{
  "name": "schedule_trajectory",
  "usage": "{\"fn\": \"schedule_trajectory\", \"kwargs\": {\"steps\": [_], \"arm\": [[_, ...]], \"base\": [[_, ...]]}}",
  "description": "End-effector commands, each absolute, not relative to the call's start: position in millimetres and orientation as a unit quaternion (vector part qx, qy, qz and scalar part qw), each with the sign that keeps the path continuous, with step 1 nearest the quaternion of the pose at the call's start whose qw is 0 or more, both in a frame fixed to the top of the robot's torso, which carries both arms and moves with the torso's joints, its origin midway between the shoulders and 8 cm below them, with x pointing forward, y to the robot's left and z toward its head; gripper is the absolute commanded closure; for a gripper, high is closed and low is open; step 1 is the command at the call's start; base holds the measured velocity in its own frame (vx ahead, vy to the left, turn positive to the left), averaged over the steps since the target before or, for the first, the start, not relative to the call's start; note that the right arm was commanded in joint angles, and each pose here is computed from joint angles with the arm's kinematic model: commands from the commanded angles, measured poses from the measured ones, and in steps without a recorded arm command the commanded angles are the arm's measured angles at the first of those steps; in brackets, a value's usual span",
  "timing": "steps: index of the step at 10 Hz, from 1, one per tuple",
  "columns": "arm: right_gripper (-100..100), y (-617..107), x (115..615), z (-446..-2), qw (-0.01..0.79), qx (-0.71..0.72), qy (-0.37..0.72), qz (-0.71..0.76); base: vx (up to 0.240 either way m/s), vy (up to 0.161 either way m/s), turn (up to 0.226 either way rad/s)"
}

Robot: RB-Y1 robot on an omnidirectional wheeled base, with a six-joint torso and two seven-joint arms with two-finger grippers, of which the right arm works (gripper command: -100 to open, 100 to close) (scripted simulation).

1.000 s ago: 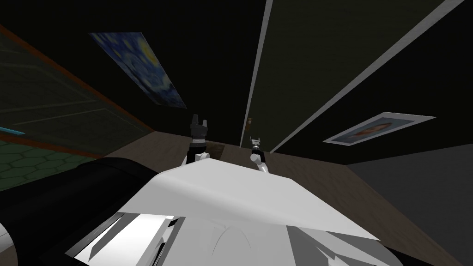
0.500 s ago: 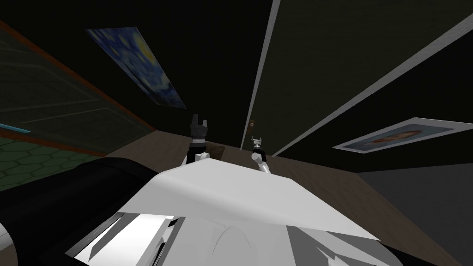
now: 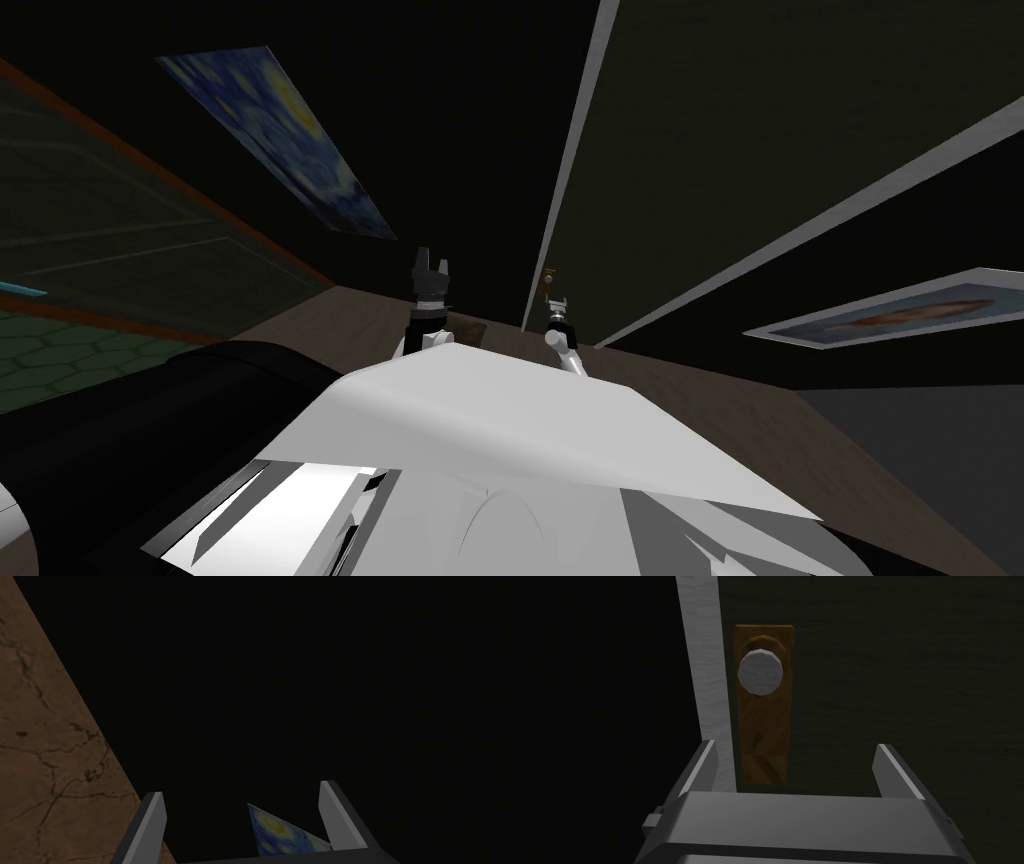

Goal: Pull the door open

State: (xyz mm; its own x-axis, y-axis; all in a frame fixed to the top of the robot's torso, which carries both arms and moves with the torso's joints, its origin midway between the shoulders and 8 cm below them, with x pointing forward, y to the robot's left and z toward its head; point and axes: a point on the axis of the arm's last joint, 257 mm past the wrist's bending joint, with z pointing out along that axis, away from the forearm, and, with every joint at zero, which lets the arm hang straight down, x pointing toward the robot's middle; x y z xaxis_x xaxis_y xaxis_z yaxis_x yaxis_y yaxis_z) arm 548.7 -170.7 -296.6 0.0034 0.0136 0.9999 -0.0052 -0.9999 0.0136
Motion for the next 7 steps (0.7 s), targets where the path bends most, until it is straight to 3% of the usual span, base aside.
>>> {"fn": "schedule_trajectory", "kwargs": {"steps": [1, 7], "arm": [[-100, -171.7, 549.5, -296.4, 0.007, 0.708, 0.001, 0.706], [-100, -173.7, 551.3, -296.3, 0.008, 0.709, -0.003, 0.705]], "base": [[0.211, 0.081, 0.016], [0.199, 0.033, 0.008]]}}
